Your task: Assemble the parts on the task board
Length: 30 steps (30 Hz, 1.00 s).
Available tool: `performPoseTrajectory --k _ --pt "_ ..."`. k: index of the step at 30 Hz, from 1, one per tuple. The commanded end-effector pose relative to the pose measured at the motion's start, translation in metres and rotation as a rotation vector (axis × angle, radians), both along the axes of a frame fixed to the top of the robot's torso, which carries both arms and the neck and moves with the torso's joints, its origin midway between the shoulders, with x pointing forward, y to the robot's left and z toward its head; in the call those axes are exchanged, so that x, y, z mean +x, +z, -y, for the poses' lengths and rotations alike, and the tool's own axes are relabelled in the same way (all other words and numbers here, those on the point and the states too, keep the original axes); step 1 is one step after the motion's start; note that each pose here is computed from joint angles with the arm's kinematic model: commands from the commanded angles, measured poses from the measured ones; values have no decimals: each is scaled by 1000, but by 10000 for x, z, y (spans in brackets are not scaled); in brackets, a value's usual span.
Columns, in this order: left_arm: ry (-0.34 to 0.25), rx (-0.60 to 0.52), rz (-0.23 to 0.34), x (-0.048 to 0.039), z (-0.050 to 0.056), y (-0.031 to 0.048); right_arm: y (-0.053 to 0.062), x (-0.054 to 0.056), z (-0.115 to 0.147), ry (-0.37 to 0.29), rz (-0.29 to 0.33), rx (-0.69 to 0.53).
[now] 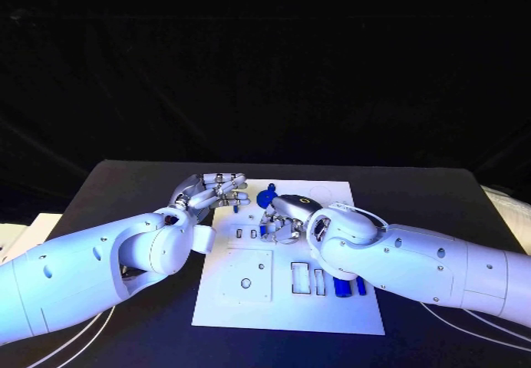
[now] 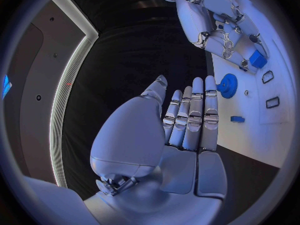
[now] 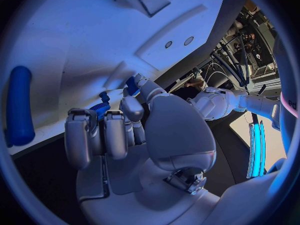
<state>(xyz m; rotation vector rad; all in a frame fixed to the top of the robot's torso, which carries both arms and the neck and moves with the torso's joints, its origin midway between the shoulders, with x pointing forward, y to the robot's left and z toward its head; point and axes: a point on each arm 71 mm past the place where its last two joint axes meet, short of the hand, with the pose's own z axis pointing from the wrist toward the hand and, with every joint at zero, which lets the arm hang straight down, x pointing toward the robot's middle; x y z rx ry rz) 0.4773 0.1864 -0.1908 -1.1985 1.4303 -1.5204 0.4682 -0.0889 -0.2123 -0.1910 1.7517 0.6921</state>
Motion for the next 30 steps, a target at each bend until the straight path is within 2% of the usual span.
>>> performPoseTrajectory --k 1,30 --pt "-20 -14 6 -5 30 13 -56 -17 -1 3 -15 -44" --pt "-20 -13 2 -6 20 10 -52 -26 -24 -1 6 -22"
